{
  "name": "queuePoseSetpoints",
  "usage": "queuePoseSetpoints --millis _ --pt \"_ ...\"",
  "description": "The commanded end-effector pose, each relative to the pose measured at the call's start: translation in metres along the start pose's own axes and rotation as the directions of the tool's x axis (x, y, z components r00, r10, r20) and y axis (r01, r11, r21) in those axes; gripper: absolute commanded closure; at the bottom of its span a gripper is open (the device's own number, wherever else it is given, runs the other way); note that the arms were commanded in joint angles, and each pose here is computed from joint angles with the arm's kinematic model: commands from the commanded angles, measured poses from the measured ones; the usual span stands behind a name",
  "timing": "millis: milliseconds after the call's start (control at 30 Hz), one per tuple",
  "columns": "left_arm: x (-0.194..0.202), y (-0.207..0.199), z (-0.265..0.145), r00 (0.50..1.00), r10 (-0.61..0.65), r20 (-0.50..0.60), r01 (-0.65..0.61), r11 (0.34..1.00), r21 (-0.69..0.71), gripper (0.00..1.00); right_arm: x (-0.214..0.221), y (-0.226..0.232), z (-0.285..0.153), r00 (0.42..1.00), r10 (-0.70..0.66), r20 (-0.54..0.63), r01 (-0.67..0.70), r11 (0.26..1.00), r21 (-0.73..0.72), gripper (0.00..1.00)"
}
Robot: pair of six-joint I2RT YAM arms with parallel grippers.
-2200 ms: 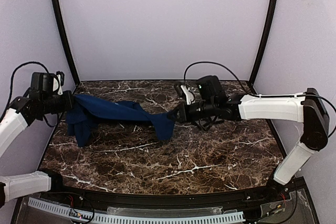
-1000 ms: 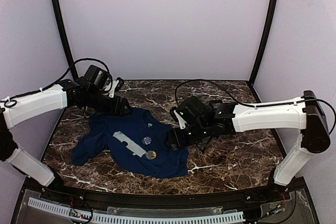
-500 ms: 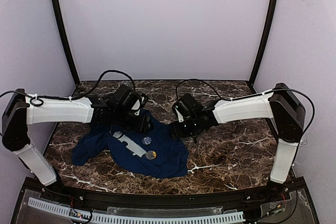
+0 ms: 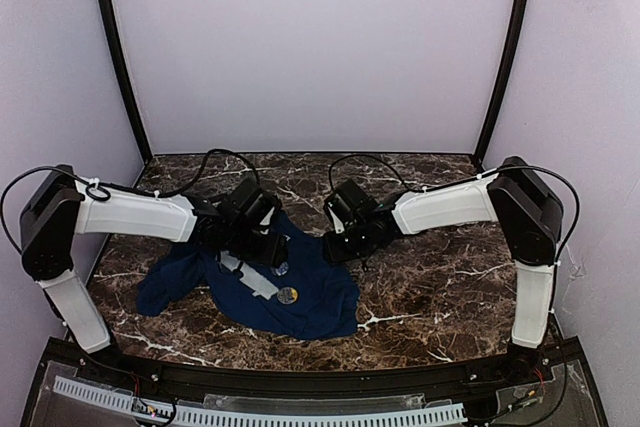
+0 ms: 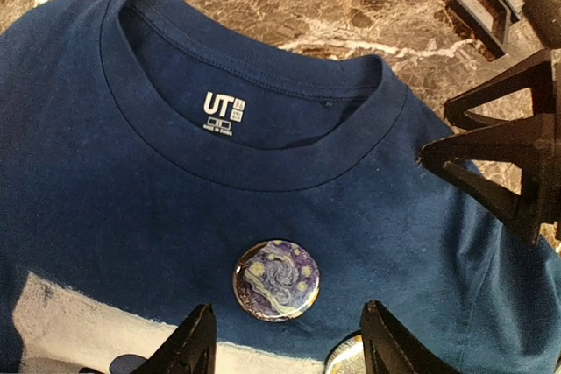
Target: Remove the brooch from the garment
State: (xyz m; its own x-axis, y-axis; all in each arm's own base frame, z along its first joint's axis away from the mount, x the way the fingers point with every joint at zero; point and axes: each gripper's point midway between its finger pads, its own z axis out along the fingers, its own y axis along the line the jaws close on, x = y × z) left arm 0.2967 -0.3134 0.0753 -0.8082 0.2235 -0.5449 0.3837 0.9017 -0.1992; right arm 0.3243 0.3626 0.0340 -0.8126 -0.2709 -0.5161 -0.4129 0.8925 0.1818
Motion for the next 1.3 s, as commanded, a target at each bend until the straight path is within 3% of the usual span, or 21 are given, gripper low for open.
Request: queuePoseSetpoints --millis 0,167,467,700,933,1267 --pt "0.000 -0.003 0.006 1.000 0.006 0.000 -0.006 1.000 -0.015 0.43 -0.008 0.001 0.003 1.000 0.003 0.024 -0.003 1.000 -0.010 0.60" --pt "0.005 -0.005 0.015 1.000 0.016 -0.021 -0.016 1.000 -0.025 0.47 -0.006 0.001 0.003 1.000 0.006 0.020 -0.005 1.000 -0.015 0.80" --pt "0.016 -0.011 0.025 0.996 0.070 -0.060 -0.074 0.995 -0.068 0.47 0.004 0.001 -0.003 1.000 0.027 0.012 -0.027 0.999 -0.042 1.00" --pt "0.021 -0.007 0.032 0.991 0.106 -0.082 -0.116 0.985 -0.128 0.48 0.007 0.001 -0.011 0.999 0.046 0.020 -0.045 0.997 -0.063 1.00" --pt "0.025 -0.007 0.040 0.983 0.147 -0.114 -0.162 0.977 -0.141 0.54 0.009 0.001 -0.013 0.999 0.046 0.020 -0.045 0.997 -0.068 1.00" --pt "0.026 0.005 0.037 0.947 0.278 -0.163 -0.316 0.903 -0.290 0.54 0.008 0.003 -0.016 0.998 0.049 0.026 -0.047 0.996 -0.081 1.00"
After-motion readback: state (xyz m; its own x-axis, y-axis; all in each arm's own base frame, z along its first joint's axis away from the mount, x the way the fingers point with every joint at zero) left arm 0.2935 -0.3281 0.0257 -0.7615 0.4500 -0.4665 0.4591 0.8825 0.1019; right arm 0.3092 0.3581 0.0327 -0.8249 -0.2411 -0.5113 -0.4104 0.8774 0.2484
